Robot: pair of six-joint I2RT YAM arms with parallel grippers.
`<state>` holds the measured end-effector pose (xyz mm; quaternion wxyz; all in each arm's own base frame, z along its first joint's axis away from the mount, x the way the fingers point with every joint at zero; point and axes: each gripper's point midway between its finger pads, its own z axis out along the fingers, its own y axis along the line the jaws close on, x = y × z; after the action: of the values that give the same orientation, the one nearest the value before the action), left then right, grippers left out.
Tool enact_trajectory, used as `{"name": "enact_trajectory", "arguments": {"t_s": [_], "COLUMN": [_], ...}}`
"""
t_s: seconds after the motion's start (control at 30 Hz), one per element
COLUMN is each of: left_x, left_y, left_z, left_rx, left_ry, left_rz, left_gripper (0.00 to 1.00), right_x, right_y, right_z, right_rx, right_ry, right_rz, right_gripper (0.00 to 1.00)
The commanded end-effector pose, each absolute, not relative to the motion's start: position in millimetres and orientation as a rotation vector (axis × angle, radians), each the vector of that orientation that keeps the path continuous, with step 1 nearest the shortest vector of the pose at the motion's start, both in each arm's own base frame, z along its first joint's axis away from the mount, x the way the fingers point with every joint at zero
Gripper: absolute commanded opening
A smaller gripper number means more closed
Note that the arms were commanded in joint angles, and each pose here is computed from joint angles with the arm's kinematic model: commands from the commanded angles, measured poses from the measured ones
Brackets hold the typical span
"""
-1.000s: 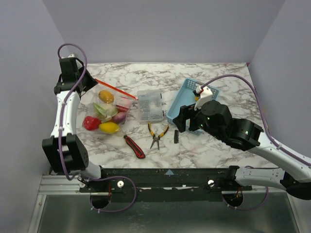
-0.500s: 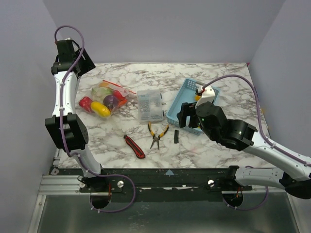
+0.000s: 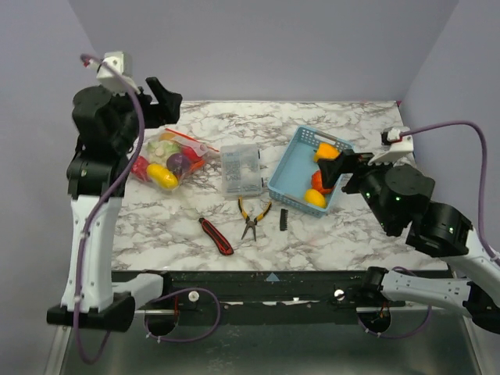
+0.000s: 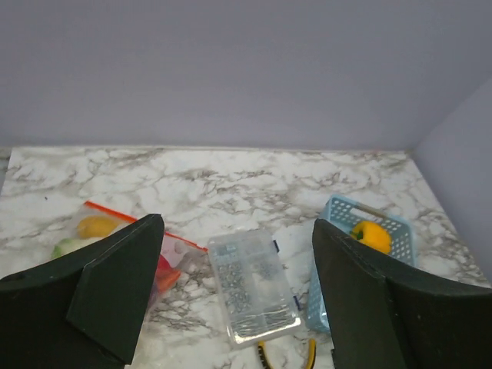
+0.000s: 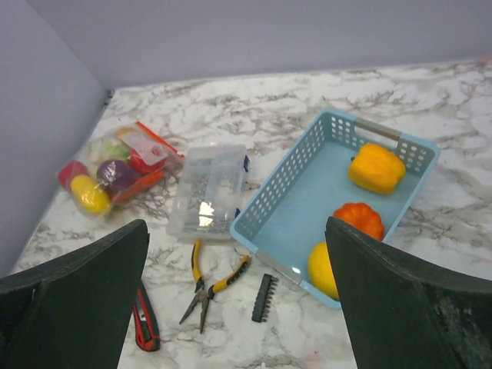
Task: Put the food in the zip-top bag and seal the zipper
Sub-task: Reset both arms
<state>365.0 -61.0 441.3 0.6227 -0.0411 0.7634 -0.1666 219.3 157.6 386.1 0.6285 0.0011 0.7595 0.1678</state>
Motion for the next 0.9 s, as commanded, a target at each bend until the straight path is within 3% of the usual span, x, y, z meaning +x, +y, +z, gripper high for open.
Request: {"name": "enact_trajectory", "arguments": {"t_s": [0.0,0.1,0.2,0.37,0.6,0.87], "left_x": [297,249,201,151,123,125], "left_y": [-81,-92,-97,-95,-84,-81], "left_z": [498,528,550,563,560,546], "left_rx": [0.031,0.135,0.218,0.272,0.233,0.202], "left_ry": [1.474,1.286,1.129,0.994,0.916,0.957], "left_rz": [-0.496,-0.561,-0.578,-0.554,-0.526,-0.529], "left_gripper": [0.81,0.84,0.98,0.99,0.99,0.99], "right_x": [216,210,206,203,203,201], "right_y": [137,128,121,111,97,90], "right_z": [425,444,457,476,484,485], "right_rx": [-0.007,-0.003,-0.001,0.023,0.099,0.141], "right_ry": [1.631,1.572,1.521,1.466,1.458,1.441], "right_rz": [0.365,0.401,0.425,0.427,0.417,0.431], "right_gripper": [1.00,1.00,1.00,1.00,1.00,1.00]}}
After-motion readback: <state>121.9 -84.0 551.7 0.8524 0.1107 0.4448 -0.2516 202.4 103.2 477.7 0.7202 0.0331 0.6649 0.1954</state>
